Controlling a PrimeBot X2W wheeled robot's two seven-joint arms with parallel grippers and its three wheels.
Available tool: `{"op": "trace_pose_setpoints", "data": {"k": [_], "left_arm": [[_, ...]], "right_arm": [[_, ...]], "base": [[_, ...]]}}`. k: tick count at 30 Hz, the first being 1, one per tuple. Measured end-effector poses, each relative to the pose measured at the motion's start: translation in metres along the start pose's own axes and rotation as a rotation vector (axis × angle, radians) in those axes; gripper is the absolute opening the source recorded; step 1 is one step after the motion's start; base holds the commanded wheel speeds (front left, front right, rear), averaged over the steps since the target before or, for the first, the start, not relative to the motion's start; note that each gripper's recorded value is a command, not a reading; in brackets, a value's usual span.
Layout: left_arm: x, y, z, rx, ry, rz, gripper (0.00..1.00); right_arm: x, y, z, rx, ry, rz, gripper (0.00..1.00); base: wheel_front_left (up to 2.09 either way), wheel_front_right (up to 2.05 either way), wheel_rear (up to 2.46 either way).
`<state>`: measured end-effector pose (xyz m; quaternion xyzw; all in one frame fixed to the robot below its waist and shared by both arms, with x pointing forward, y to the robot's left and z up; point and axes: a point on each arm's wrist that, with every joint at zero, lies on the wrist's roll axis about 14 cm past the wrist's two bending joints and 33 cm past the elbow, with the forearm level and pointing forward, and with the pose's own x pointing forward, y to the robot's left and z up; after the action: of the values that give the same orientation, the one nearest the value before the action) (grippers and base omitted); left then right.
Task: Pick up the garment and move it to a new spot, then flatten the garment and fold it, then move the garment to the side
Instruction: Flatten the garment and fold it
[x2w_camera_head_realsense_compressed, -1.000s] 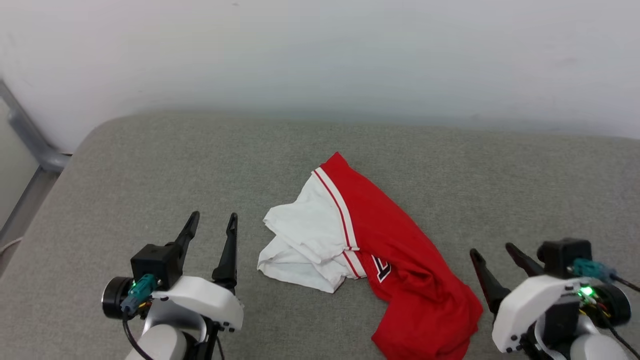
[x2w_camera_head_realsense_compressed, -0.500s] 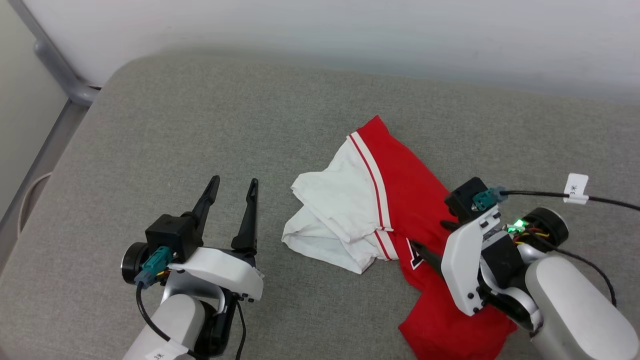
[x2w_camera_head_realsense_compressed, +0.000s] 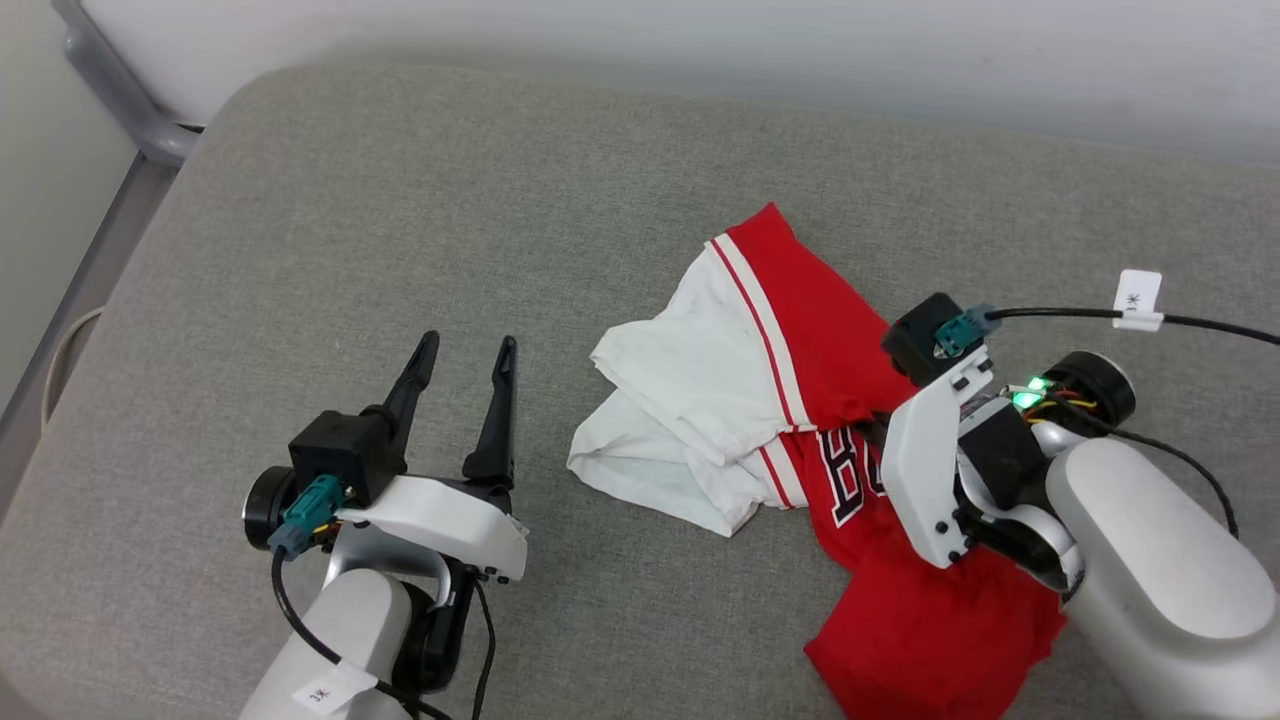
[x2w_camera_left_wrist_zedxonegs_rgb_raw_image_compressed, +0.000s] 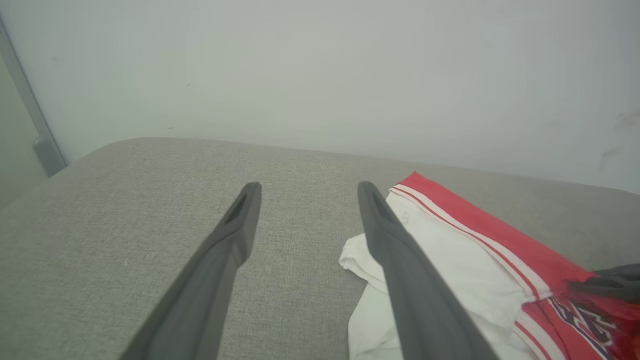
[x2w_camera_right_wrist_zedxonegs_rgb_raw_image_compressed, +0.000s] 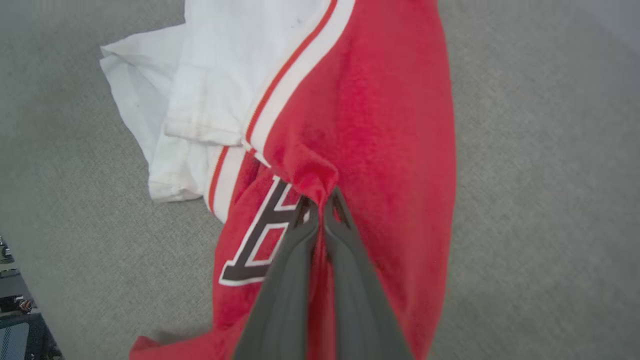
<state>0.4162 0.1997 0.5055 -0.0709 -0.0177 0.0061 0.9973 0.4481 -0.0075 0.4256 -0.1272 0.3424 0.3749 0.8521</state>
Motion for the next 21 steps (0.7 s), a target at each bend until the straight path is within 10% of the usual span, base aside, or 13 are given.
{"op": "trace_pose_setpoints", "data": {"k": [10,21], "left_arm": [[0.002,-0.01,0.004,0.014,-0.017,-0.036,1.0],[0.006,-0.024,0.006,0.022,-0.024,-0.08,1.0]], "right_arm": [[-0.043,-0.064,0.013,0.198,-0.189,-0.179,0.0],[-0.106,-0.097,-0.116,0.662,-0.243,-0.439,0.0]], "base": [[0.0,0.0,0.0],[0.0,0.0,0.0]]}}
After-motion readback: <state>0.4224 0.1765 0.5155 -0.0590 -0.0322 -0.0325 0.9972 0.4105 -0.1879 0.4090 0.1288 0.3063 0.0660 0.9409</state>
